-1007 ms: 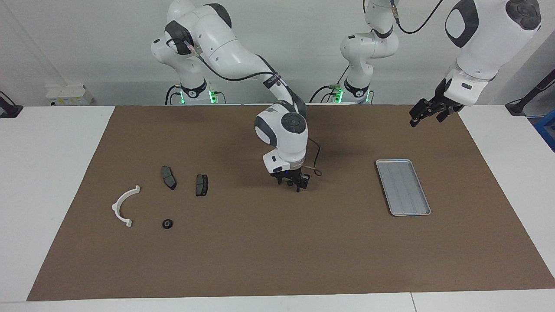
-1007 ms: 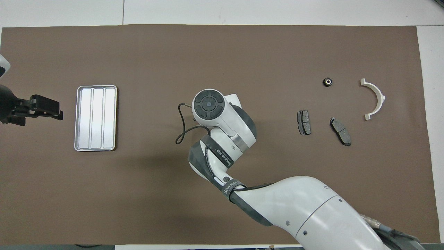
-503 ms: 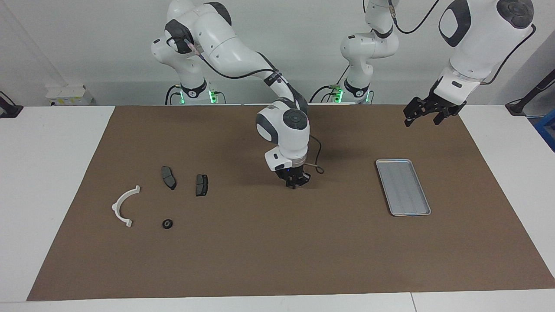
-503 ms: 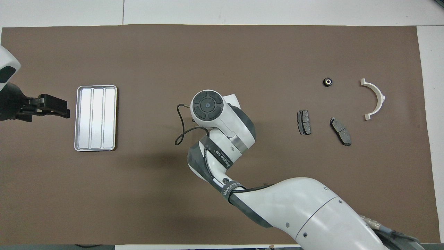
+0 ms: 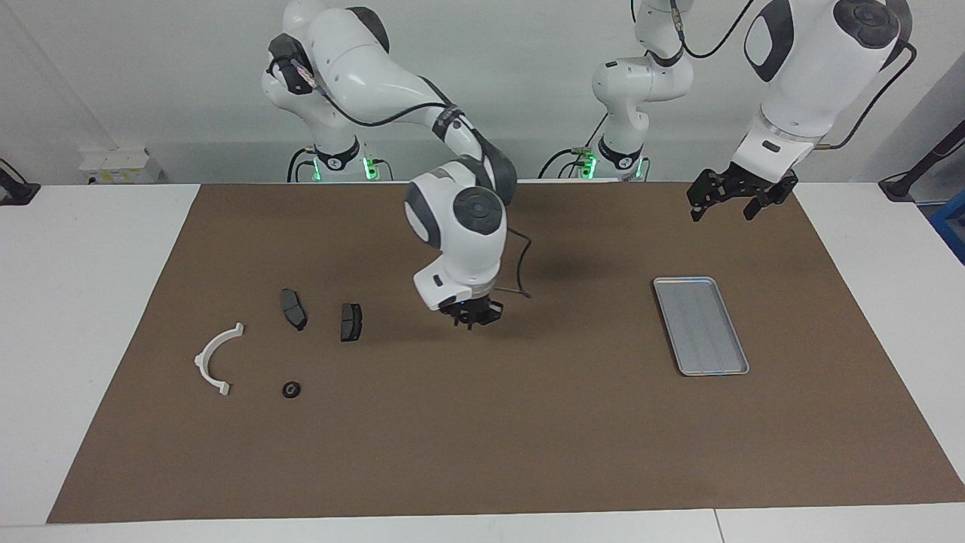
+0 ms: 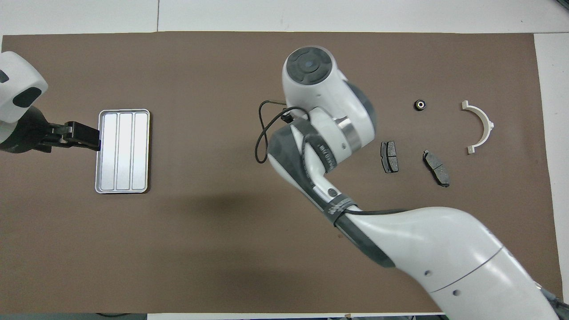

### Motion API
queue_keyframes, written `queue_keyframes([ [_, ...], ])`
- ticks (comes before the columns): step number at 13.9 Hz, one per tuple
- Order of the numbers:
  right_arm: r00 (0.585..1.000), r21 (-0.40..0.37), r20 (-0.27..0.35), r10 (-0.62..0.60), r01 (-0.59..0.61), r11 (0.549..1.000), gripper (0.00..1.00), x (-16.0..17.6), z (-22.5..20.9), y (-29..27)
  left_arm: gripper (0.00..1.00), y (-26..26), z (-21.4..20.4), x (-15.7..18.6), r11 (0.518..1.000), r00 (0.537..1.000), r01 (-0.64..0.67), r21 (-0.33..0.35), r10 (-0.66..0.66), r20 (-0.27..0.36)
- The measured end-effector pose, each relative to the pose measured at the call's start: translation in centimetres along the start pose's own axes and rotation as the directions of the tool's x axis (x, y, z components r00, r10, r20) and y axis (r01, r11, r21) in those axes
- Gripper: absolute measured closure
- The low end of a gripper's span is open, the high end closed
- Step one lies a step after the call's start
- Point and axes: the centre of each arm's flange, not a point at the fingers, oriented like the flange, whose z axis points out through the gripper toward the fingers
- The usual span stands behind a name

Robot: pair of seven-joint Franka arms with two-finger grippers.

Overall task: Place bearing gear from tray to pile
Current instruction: 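Carry the second bearing to the pile with the right gripper and release it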

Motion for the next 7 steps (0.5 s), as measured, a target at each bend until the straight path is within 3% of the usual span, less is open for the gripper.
queue_keyframes([
  [3, 0.991, 0.034, -0.016, -0.136, 0.136, 0.990, 0.76, 6.9, -0.5, 10.0, 0.00, 0.0, 0.0, 0.0, 1.000, 1.000, 0.001, 0.001, -0.001, 0.000],
  [7, 0.961, 0.056, -0.090, -0.263, 0.269, 0.962, 0.76, 10.0, 7.9, 15.0, 0.00, -0.1, 0.0, 0.0, 1.000, 1.000, 0.001, 0.001, -0.001, 0.000],
])
